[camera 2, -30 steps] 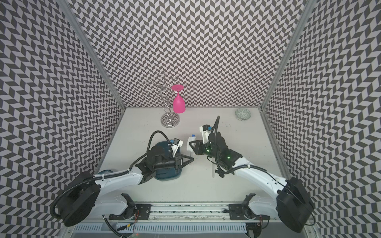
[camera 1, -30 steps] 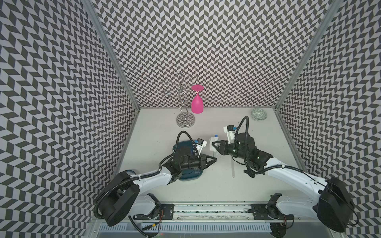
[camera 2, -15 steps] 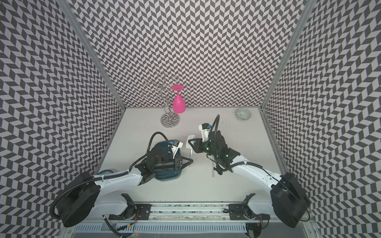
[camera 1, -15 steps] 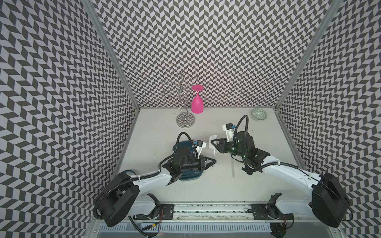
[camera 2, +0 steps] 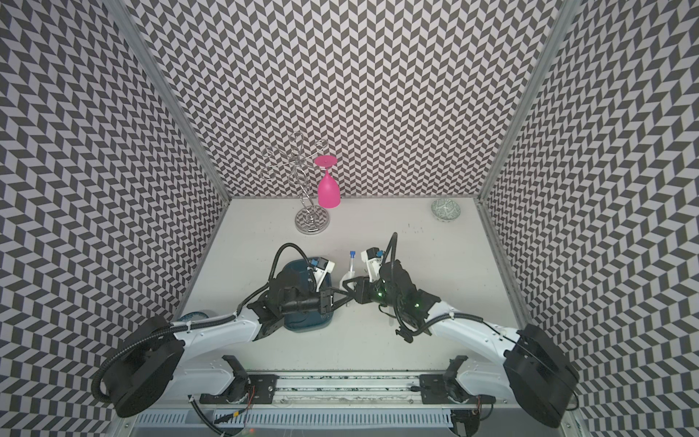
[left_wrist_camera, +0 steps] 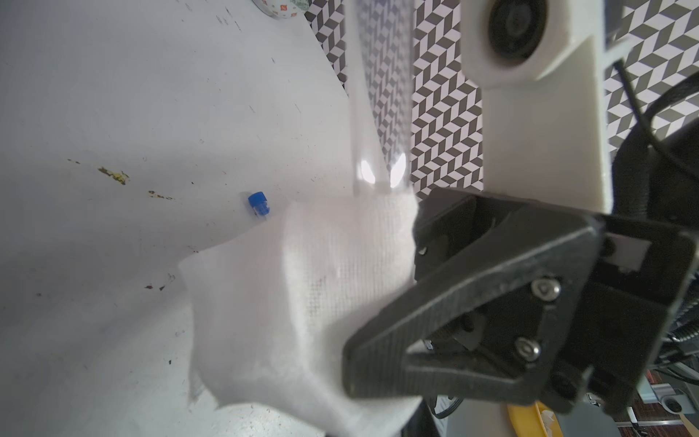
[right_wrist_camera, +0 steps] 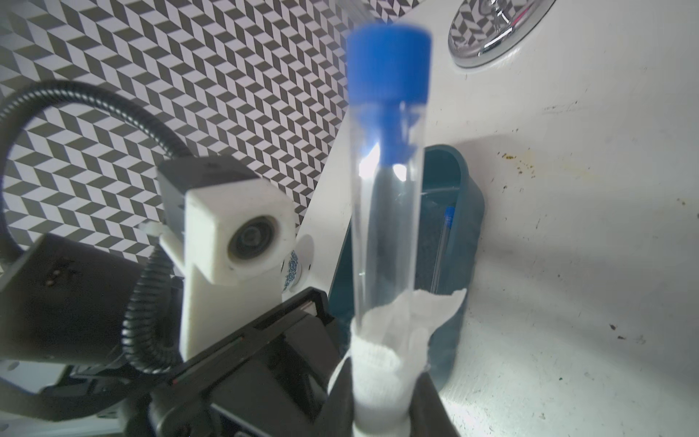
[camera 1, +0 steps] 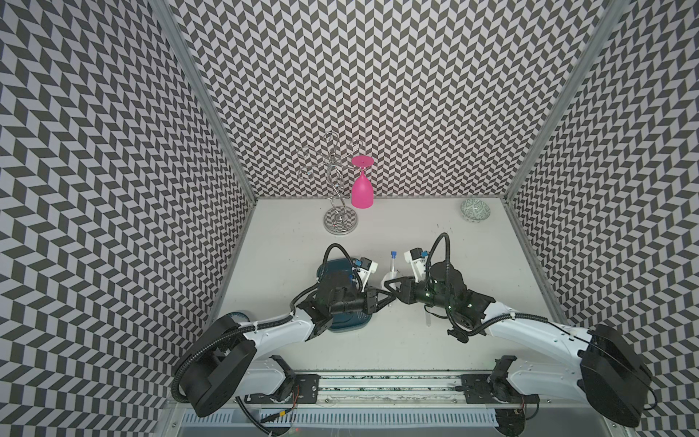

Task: Wipe the exteriors of test tubes
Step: Wipe the dirt from the test tube.

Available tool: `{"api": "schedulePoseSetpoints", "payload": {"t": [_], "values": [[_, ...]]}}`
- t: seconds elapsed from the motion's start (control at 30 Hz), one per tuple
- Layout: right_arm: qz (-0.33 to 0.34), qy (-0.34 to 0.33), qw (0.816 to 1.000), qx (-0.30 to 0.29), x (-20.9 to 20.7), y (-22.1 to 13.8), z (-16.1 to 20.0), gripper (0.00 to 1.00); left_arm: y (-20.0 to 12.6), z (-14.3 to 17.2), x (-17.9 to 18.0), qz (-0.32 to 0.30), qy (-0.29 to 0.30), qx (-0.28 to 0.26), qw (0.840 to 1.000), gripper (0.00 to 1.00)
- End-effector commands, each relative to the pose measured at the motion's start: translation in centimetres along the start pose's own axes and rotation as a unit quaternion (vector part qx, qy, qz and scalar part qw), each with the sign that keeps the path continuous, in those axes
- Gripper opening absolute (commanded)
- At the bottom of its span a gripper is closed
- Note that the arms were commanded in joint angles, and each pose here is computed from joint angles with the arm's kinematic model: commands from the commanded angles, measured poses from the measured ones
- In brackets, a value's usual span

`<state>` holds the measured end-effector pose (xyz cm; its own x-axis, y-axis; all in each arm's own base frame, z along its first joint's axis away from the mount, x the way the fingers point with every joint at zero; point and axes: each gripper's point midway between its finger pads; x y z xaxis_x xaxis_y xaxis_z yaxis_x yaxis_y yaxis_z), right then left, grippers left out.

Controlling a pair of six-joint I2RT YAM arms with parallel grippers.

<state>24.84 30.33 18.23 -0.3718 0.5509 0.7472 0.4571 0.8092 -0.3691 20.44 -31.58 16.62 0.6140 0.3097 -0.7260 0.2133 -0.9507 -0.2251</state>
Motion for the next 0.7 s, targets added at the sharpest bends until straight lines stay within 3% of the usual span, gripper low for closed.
{"api": "schedulePoseSetpoints", "payload": {"t": [0.0, 0.2, 0.67], "values": [[-0.018, -0.022, 0.998, -0.06, 1.7, 0.2, -4.9, 0.21, -0.3, -1.3, -1.2, 0.019, 0.02, -0.023, 0.999, 0.14], [-0.026, -0.061, 0.997, -0.042, 2.7, 1.6, -7.3, 0.21, -0.5, -1.4, -1.3, 0.019, 0.021, -0.026, 0.999, 0.14], [-0.009, 0.006, 1.0, 0.01, -0.4, 0.4, 1.6, 0.21, -0.5, -1.6, -0.8, 0.013, 0.017, -0.029, 0.999, 0.14]]}}
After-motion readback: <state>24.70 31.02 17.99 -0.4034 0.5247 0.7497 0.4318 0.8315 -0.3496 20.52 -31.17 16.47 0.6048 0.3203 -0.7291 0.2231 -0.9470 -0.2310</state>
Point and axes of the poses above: each gripper's point midway between its finger pads, its own y axis out along the fingers, its own x axis along the line the jaws close on, z = x × y, and after that the axes turned 4 degrees about y, right-handed
